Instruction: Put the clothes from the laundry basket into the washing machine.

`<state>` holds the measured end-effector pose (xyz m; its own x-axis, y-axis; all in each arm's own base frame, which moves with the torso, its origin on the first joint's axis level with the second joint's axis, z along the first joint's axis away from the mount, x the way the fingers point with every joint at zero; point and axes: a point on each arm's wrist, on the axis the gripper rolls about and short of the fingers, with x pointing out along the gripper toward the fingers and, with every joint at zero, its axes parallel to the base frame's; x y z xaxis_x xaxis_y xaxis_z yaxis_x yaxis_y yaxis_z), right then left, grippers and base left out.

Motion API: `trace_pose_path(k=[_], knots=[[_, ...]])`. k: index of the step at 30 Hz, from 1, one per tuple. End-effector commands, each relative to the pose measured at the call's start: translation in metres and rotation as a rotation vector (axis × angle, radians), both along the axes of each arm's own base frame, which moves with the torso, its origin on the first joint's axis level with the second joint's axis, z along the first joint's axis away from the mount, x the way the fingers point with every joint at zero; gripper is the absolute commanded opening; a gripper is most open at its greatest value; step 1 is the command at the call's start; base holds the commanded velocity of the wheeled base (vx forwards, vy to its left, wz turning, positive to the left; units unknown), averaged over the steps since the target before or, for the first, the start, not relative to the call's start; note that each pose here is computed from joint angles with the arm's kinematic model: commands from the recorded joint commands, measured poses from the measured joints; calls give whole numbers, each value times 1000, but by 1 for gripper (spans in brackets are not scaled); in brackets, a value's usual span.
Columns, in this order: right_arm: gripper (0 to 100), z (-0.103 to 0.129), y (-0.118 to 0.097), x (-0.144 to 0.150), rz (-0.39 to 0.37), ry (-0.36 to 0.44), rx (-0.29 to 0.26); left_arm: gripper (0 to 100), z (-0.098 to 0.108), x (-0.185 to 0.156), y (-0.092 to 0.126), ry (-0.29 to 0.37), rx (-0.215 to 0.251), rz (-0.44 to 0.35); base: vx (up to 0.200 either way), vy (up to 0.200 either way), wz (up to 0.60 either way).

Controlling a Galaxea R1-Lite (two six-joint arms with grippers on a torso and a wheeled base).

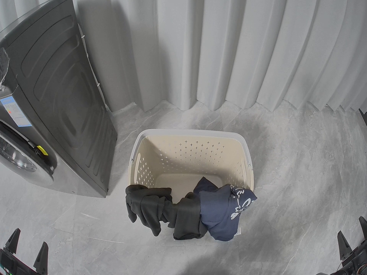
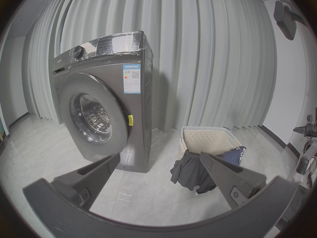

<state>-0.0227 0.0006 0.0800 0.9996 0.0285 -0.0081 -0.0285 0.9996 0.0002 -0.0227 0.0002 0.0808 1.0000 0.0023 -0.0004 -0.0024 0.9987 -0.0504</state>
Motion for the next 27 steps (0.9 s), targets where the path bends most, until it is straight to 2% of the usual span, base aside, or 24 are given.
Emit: trace_pose_path(k=[1,10,13,27], knots=[[100,-5,0,0,1,7,0,100,-5,0,0,1,0,-1,200,0,0],[100,-5,0,1,1,9,0,100,-5,0,0,4,0,1,0,0,0],[100,-5,0,1,1,9,0,100,-5,0,0,1,0,1,0,200,0],[100,-5,0,1,1,10,0,100,-5,0,0,1,0,1,0,0,0]])
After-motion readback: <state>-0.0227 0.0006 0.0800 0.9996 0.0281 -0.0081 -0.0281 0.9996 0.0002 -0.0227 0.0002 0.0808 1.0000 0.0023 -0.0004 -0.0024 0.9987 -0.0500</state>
